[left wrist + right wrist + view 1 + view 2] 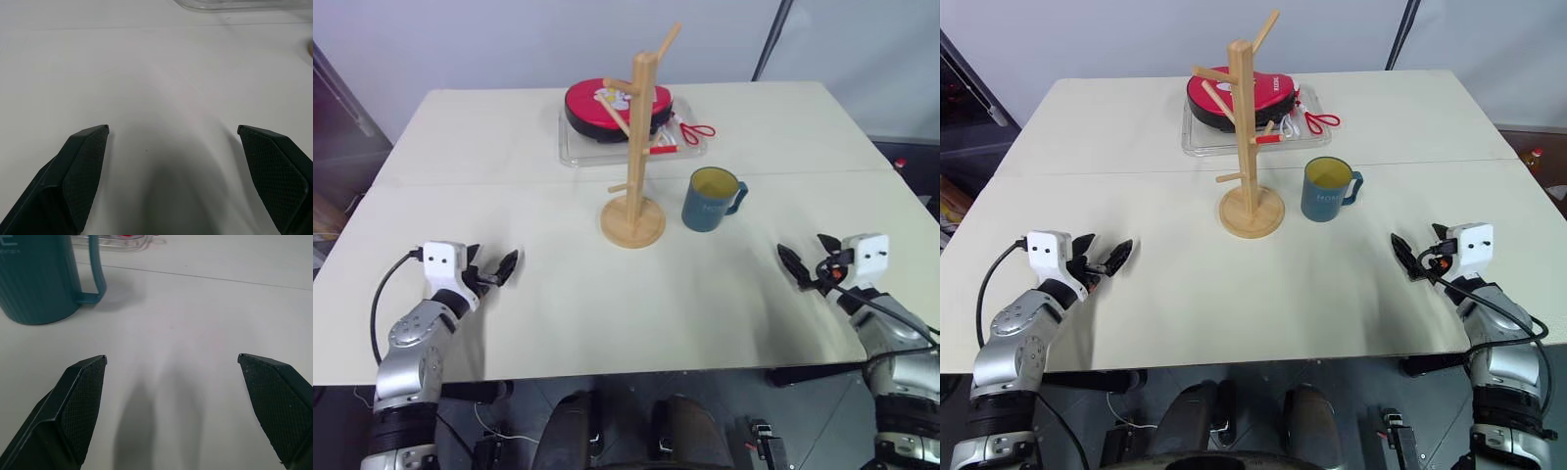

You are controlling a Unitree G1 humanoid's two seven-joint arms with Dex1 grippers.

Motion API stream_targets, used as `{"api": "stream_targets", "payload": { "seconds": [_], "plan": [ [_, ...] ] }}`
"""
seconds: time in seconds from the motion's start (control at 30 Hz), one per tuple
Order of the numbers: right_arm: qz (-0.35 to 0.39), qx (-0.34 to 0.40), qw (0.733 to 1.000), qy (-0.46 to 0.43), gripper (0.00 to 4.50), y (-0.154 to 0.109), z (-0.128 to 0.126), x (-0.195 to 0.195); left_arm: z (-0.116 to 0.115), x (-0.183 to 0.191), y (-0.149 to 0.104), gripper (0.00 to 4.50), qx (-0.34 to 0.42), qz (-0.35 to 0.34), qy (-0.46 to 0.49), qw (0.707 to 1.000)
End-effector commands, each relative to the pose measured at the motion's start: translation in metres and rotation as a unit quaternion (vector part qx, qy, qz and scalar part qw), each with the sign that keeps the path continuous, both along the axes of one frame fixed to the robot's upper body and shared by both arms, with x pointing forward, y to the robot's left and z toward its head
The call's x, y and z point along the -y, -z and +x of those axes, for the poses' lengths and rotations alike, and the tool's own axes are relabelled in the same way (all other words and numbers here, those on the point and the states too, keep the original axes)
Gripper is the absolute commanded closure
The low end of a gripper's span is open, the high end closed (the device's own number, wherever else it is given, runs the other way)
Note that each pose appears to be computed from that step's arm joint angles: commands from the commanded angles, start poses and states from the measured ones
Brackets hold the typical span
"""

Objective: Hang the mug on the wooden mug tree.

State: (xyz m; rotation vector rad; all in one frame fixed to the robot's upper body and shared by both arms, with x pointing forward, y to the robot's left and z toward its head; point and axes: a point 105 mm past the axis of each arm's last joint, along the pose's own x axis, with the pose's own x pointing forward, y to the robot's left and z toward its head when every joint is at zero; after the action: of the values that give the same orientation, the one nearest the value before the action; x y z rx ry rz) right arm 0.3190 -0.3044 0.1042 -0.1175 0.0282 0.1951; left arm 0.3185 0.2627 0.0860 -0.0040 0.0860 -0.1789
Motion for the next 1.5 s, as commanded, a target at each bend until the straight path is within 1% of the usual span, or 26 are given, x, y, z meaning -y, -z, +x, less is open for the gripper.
{"api": "stream_targets", "payload": {
  "seconds": [0.03,0.33,0.43,0.5,0.57,0.73,0.9,1.13,1.5],
  "plan": [
    [-0.006,0.021,1.000,-0.001,0.04,-0.011,0.003,-0.001,0.000,-0.003,-0.013,0.00,0.019,0.016,-0.004,1.000],
    [-0.006,0.026,1.000,-0.003,0.04,-0.014,0.006,-0.005,-0.002,0.001,-0.017,0.00,0.027,0.016,0.007,0.999],
    [-0.006,0.035,0.999,-0.013,0.04,-0.019,0.009,-0.013,-0.008,0.019,-0.025,0.00,0.048,0.028,0.056,0.997],
    [-0.005,0.040,0.999,-0.022,0.04,-0.022,0.012,-0.019,-0.015,0.039,-0.029,0.00,0.058,0.027,0.111,0.992],
    [-0.006,0.046,0.998,-0.035,0.04,-0.025,0.016,-0.028,-0.025,0.063,-0.031,0.00,0.062,0.027,0.177,0.982],
    [-0.007,0.064,0.996,-0.054,0.04,-0.035,0.028,-0.046,-0.044,0.108,-0.043,0.00,0.082,0.009,0.293,0.953],
    [-0.013,0.071,0.996,-0.047,0.04,-0.040,0.048,-0.051,-0.050,0.136,-0.054,0.00,0.092,0.006,0.357,0.929],
    [-0.018,0.082,0.996,-0.037,0.04,-0.045,0.067,-0.049,-0.049,0.150,-0.057,0.00,0.099,0.005,0.379,0.920],
    [-0.021,0.081,0.996,-0.037,0.04,-0.041,0.087,-0.052,-0.049,0.151,-0.062,0.00,0.107,0.008,0.381,0.918]
  ]
}}
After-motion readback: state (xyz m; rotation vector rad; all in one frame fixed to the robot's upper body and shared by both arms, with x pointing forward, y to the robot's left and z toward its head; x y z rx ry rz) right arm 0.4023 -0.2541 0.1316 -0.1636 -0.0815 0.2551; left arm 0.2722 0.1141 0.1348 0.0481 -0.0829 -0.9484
